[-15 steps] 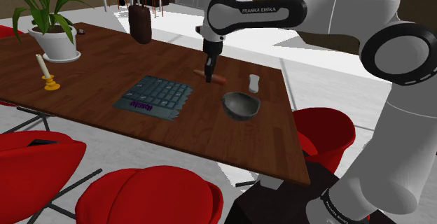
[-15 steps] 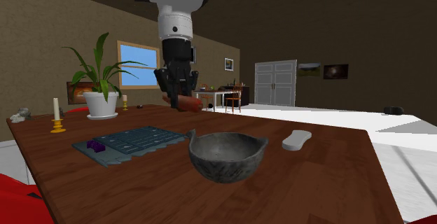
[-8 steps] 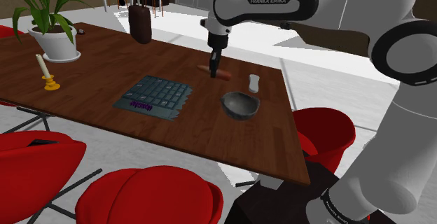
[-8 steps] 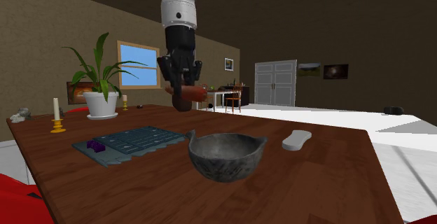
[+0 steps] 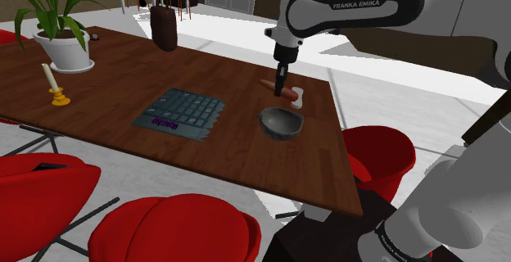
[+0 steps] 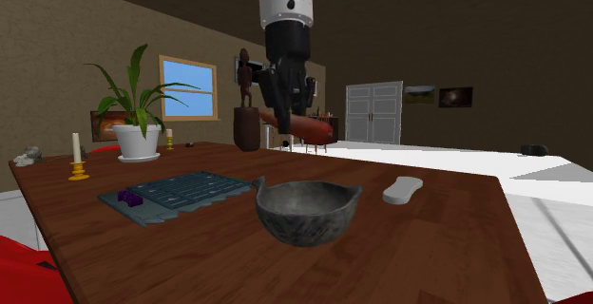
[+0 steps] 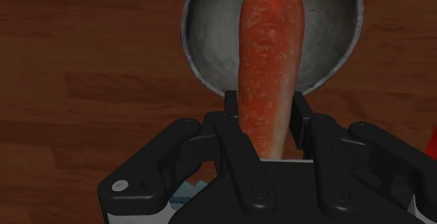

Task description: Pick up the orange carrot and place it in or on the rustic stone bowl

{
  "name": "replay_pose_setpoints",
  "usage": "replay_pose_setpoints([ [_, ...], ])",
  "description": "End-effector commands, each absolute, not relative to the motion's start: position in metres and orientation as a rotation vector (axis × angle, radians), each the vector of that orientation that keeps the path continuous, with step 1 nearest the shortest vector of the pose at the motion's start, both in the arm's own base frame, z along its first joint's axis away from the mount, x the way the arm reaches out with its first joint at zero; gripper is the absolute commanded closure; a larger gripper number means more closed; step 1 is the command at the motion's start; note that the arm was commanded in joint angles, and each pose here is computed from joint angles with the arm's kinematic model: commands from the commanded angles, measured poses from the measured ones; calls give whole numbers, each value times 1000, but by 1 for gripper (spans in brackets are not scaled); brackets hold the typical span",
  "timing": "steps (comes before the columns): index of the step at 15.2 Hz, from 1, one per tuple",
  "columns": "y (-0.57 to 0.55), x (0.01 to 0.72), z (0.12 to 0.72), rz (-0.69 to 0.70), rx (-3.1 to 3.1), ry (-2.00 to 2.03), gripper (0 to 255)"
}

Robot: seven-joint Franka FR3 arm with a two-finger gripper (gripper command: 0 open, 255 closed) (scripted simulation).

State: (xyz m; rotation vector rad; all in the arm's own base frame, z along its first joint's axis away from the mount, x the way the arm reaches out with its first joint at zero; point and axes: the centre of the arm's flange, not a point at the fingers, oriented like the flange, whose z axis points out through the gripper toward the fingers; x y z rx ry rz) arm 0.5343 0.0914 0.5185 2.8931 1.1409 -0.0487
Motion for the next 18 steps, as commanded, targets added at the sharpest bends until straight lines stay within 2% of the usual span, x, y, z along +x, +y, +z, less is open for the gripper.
replay_pose_setpoints([
  [1, 69, 510, 518, -48, 2893, 1141, 255],
  [14, 69, 510, 447, -48, 2893, 1141, 255],
  [18, 69, 510, 447, -48, 2893, 1141, 255],
])
